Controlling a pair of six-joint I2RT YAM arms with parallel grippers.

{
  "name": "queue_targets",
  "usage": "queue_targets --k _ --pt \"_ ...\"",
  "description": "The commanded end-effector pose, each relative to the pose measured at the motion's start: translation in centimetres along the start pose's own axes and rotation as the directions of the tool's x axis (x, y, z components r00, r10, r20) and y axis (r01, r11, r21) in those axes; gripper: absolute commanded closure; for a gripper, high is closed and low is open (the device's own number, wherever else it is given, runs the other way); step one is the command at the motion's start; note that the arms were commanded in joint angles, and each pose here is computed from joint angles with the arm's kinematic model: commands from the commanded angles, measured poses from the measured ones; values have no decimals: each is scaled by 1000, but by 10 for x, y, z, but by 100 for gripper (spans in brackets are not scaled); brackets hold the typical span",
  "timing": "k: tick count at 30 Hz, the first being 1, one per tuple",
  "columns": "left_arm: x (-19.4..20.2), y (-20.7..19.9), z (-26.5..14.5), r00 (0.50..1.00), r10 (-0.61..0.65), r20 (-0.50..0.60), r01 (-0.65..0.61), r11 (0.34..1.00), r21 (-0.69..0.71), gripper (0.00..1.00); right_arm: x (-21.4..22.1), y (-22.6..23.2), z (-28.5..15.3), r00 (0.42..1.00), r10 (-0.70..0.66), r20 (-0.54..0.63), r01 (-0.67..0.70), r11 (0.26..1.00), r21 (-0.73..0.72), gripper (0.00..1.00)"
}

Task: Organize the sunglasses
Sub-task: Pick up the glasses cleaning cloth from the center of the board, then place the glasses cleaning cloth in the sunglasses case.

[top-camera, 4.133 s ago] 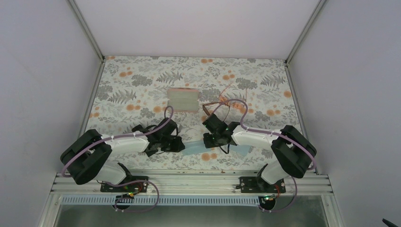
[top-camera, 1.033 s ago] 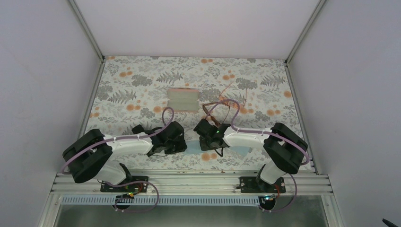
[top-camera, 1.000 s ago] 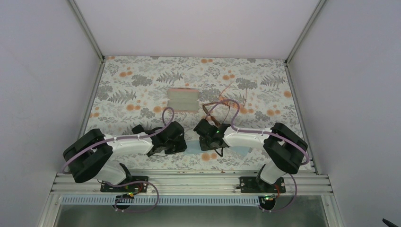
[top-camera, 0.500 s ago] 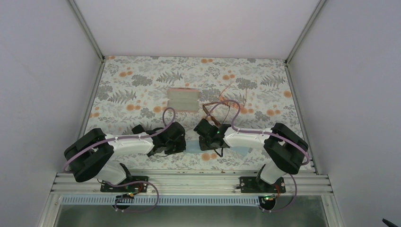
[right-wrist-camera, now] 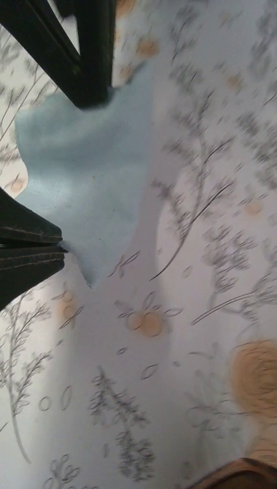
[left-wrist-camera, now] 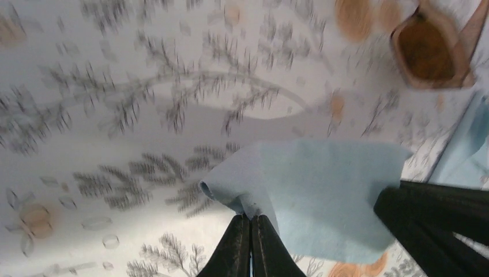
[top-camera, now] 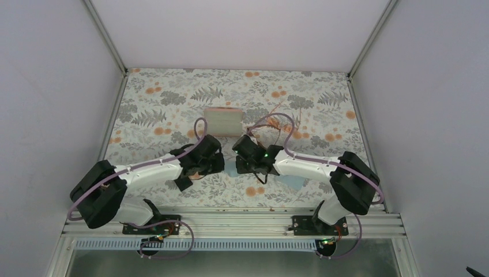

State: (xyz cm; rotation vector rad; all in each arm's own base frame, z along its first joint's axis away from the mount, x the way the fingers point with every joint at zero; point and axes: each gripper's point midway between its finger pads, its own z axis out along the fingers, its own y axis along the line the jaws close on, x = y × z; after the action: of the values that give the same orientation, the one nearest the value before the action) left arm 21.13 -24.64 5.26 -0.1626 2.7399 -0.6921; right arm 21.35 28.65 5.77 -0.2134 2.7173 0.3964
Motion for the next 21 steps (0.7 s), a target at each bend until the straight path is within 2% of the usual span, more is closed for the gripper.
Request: queue_targets --k 1,11,21 --pt "-32 -8 -16 996 71 56 -72 997 19 98 -45 17 -12 992 4 125 -1 1000 -20 96" --pt "-105 -11 -23 976 195 98 -196 981 -3 98 -125 20 4 967 39 253 -40 999 -1 96" --pt "-154 -1 -1 954 294 54 -291 955 -62 98 -167 10 30 949 104 298 -112 994 8 96"
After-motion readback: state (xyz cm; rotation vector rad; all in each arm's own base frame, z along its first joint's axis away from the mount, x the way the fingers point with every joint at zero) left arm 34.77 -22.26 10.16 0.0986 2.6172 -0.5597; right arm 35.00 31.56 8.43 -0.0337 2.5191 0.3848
